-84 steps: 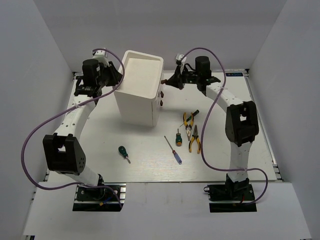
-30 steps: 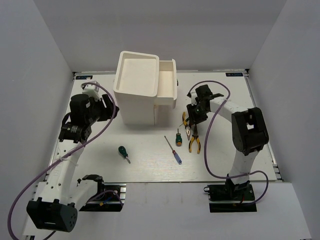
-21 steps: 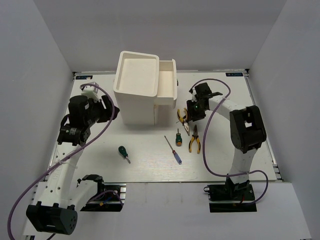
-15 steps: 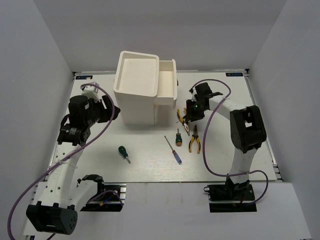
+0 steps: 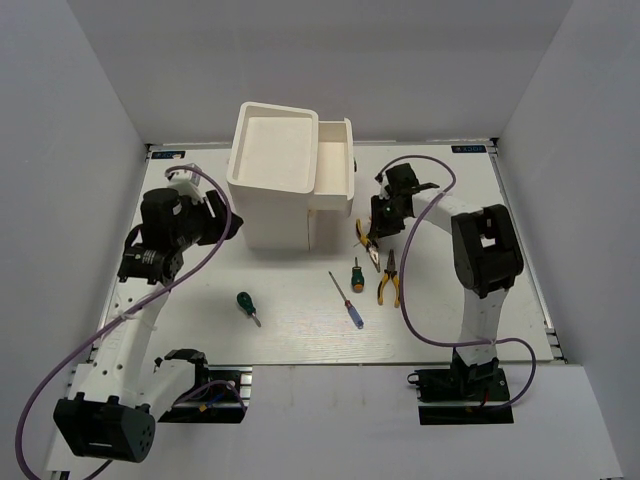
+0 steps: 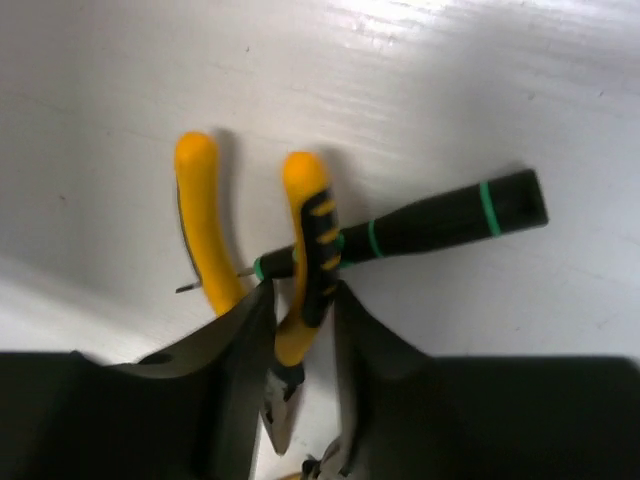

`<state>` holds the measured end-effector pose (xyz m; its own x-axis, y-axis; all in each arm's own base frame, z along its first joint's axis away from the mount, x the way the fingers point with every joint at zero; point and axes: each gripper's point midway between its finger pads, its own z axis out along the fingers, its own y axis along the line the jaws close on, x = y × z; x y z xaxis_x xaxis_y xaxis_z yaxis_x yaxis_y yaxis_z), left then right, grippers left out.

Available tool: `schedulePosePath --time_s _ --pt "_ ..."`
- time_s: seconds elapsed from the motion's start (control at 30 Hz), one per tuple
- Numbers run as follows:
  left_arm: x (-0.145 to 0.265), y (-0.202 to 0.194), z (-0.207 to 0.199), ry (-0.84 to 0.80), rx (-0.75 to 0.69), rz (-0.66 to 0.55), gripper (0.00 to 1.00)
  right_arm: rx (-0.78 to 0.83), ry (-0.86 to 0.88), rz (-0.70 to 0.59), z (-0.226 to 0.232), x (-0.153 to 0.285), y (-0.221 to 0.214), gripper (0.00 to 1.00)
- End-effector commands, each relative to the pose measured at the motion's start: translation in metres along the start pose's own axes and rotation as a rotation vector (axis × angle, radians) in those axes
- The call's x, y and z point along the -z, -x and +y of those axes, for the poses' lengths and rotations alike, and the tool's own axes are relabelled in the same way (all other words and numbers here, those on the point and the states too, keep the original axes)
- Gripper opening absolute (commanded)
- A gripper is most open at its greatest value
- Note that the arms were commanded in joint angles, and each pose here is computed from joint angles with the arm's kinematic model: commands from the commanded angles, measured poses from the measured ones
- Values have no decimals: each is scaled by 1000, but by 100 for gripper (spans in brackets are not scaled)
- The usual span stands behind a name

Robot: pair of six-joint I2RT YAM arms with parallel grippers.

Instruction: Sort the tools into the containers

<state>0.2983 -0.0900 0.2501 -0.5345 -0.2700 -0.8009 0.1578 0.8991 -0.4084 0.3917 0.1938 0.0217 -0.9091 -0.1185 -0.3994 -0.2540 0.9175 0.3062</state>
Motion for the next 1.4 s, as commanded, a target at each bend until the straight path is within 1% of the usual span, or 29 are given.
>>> schedulePosePath --time_s 0.0,0.1,0.13,0.17,0.23,0.27,0.3,0.37,0.4,0.43,0.5,0.53,0.57,0.63,0.67,0.73,0.77,0.8,0.83,0.87,0.9,0.93,0.97,1.0,1.1,1.13,1.2,1.3,1.37 --pt "0 6 -10 -43 -4 -8 65 32 -42 -30 -8 -7 11 32" --pt "-2 2 -15 -69 -6 14 58 36 -36 -38 -7 2 13 16" --pt "-2 1 -17 -81 -6 19 51 29 -38 -16 -7 7 7 3" --pt "-4 0 -21 -99 -11 25 48 37 -31 -42 -6 23 12 0" --pt "-4 -1 -30 -137 -19 30 40 68 13 -35 3 38 9 0" --pt "-6 -3 -30 -144 -17 41 38 74 21 -32 1 42 4 0" --pt "-8 -5 -36 -172 -21 50 36 134 75 -69 14 65 9 0" --pt "-11 -10 -43 -207 -27 68 34 160 96 -109 19 86 16 0" --pt "-12 -13 -51 -238 -38 79 34 177 118 -104 21 94 14 0" --pt "-15 -17 -56 -260 -41 95 34 191 124 -155 25 113 25 0" --pt "-17 -25 -65 -292 -61 125 34 204 135 -216 27 130 40 0" --pt "-17 -27 -68 -301 -65 130 34 248 133 -237 26 139 44 0" --pt "-18 -27 -73 -310 -71 135 35 273 126 -316 29 162 60 0" --pt "-17 -32 -80 -329 -94 146 36 327 105 -433 33 185 85 0" --pt "-18 -33 -82 -328 -99 146 38 351 99 -504 40 206 106 0" --pt "-18 -35 -85 -329 -107 149 42 354 113 -566 48 220 126 0" --pt "-19 -39 -87 -330 -113 151 44 350 134 -628 59 239 149 0" --pt "-20 -38 -85 -320 -113 147 45 317 198 -625 69 233 158 0" --pt "-21 -42 -89 -331 -106 153 46 306 228 -655 78 244 171 0" --pt "-20 -42 -94 -345 -105 151 46 230 281 -649 83 228 189 0" --pt "-21 -39 -94 -340 -108 136 46 170 396 -644 101 232 195 0" --pt "-23 -43 -97 -348 -112 150 47 154 447 -672 113 243 210 0" --pt "-21 -40 -102 -353 -111 142 47 78 568 -654 133 246 222 0" --pt "-22 -39 -100 -339 -111 136 47 87 621 -692 142 247 241 0" --pt "-20 -38 -104 -330 -121 136 48 26 757 -677 167 239 271 0" --pt "-20 -39 -105 -326 -125 135 50 9 770 -647 168 218 274 0" --pt "-18 -40 -106 -325 -129 135 50 19 770 -633 176 202 272 0" --pt "-17 -43 -111 -331 -128 141 51 13 808 -575 183 179 256 0" --pt "-19 -46 -112 -327 -121 152 52 25 830 -563 187 178 249 0"
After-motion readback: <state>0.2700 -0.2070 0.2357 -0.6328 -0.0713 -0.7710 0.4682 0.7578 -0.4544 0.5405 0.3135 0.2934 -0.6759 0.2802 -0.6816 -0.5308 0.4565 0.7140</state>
